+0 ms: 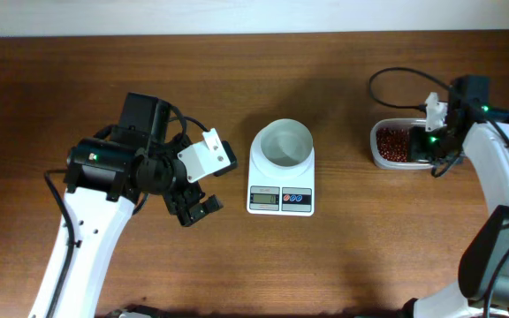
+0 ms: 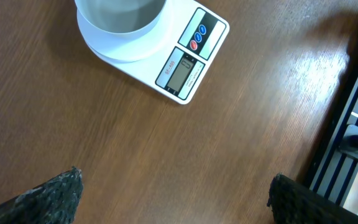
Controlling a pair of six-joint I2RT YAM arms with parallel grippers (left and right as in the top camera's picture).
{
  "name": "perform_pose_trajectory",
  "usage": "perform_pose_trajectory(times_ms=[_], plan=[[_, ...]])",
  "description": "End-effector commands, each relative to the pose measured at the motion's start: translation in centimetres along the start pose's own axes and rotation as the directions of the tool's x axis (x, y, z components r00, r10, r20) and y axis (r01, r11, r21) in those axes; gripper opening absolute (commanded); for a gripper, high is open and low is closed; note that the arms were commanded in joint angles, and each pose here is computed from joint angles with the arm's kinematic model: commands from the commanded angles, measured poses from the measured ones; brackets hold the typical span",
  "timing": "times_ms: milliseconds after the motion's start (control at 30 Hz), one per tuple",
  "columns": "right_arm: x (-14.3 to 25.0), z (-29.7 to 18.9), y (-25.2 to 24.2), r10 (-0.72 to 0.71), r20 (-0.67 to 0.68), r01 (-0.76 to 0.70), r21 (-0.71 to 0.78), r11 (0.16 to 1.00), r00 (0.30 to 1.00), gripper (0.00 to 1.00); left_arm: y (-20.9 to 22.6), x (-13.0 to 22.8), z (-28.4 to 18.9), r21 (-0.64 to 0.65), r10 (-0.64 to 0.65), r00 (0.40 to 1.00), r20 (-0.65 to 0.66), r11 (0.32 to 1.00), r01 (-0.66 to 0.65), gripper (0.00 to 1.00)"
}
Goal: Scoop and weigh 50g on scale
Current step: 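Lower the scoop into the red beans with the right gripper, then drag the scoop through the beans to fill it, right gripper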
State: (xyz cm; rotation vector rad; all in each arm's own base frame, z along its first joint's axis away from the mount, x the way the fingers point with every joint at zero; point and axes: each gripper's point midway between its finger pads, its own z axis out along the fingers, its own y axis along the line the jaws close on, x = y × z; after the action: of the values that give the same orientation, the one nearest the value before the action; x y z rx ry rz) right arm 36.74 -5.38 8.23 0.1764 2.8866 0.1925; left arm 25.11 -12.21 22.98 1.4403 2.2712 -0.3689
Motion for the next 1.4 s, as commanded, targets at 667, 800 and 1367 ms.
perform_pose_trajectory(times_ms=[667,800,1367], plan=[[-0.4,-2.0,-3.5,0.257,0.047,-0.232,-0.298,0.926,0.965,0.04,-0.2,0.1,-0.2,-0.002,0.014,1.000,0.006,1.000,-0.014,0.99],[-0.4,-2.3,-3.5,0.274,0.045,-0.245,-0.328,0.912,0.961,0.04,-0.2,0.1,-0.2,-0.002,0.014,1.000,0.006,1.000,-0.014,0.99],[-0.7,-4.3,-4.1,0.375,0.059,-0.300,-0.493,0.816,0.925,0.04,-0.2,0.1,-0.2,-0.002,0.014,1.000,0.006,1.000,-0.014,0.99]])
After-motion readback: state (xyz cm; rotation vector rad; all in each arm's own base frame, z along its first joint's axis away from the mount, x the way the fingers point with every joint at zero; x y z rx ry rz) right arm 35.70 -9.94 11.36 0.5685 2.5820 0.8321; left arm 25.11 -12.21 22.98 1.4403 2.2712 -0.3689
